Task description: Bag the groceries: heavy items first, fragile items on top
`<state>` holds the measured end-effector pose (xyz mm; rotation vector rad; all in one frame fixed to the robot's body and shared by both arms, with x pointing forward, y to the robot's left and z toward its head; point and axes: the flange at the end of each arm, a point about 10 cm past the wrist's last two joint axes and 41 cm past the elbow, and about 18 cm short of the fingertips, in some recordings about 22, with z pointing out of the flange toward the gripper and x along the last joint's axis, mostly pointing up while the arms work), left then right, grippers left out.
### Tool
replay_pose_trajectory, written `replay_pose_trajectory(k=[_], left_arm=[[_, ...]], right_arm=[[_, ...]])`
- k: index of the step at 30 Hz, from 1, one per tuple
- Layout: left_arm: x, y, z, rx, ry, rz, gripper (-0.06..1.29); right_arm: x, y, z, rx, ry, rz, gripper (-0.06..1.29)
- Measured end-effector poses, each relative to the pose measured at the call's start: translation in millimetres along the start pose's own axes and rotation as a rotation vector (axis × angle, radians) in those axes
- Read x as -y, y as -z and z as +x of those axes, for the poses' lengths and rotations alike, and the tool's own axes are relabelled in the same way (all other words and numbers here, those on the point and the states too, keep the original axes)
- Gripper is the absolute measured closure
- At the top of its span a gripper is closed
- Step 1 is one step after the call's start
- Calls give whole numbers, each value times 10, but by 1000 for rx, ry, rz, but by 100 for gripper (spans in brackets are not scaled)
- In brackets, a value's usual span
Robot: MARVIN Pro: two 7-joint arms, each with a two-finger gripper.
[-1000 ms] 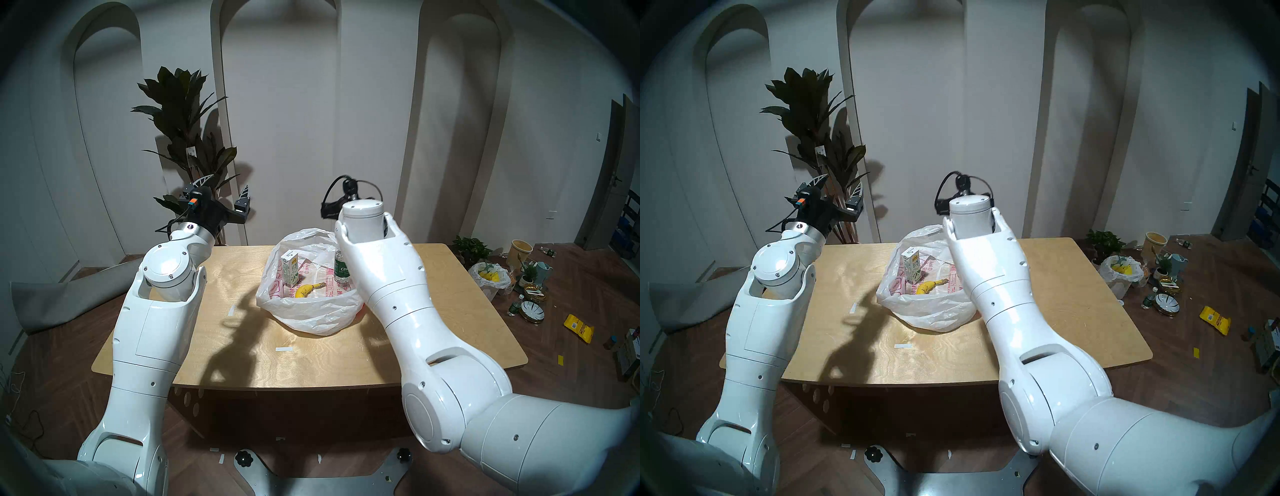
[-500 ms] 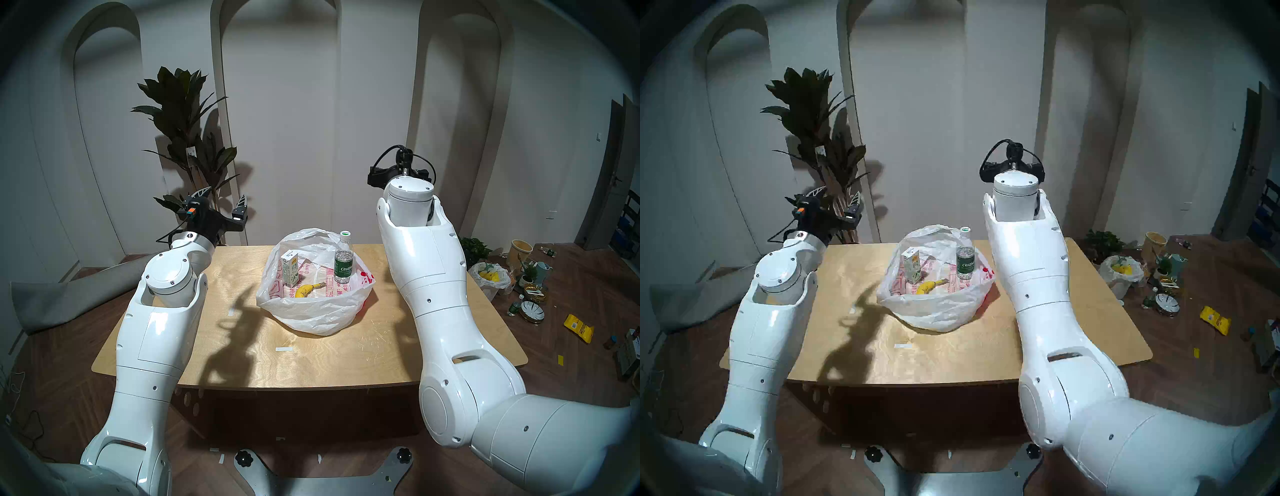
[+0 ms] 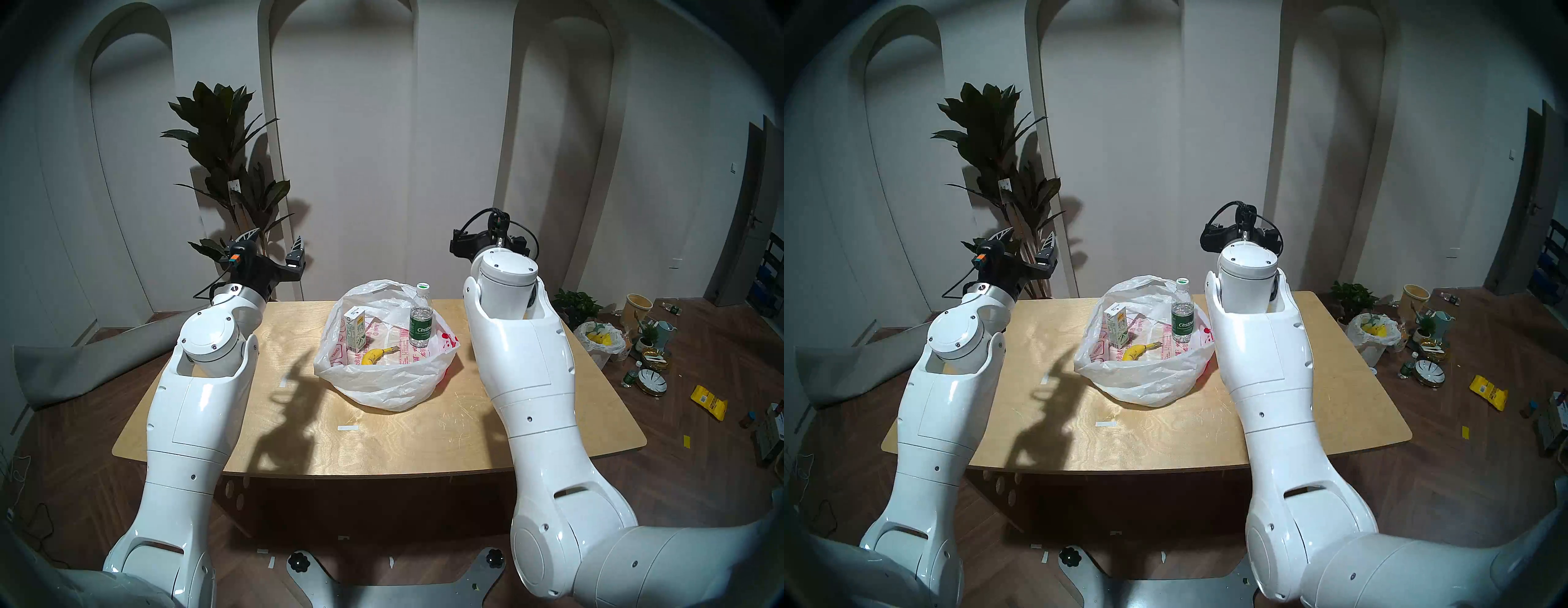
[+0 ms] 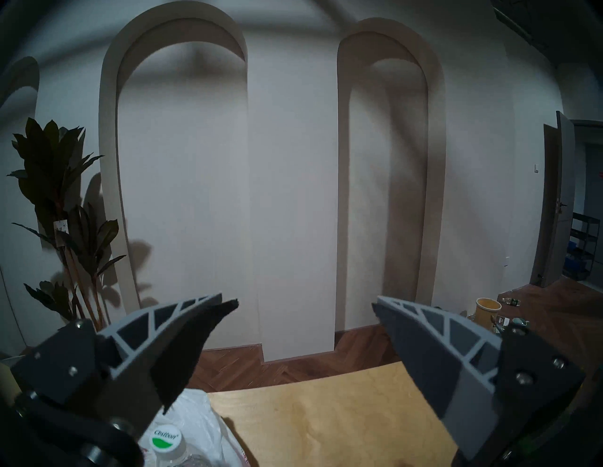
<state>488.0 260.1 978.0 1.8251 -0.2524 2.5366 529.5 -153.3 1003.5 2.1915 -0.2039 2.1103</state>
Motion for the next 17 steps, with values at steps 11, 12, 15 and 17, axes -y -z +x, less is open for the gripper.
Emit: replay_pose_trajectory(k=[11, 12, 15, 17], left_arm=[[-231, 23, -89, 16, 39, -36, -2], [-242, 25, -94, 17, 41, -38, -2], [-297, 37, -121, 23, 51, -45, -2], [-315, 41, -130, 25, 55, -46, -2]], right_arm=[[-124, 335, -302, 56, -6, 6, -2], [-134, 353, -316, 59, -6, 6, -2], [-184, 464, -402, 75, -2, 9, -2], [-206, 514, -433, 80, -1, 10, -2]])
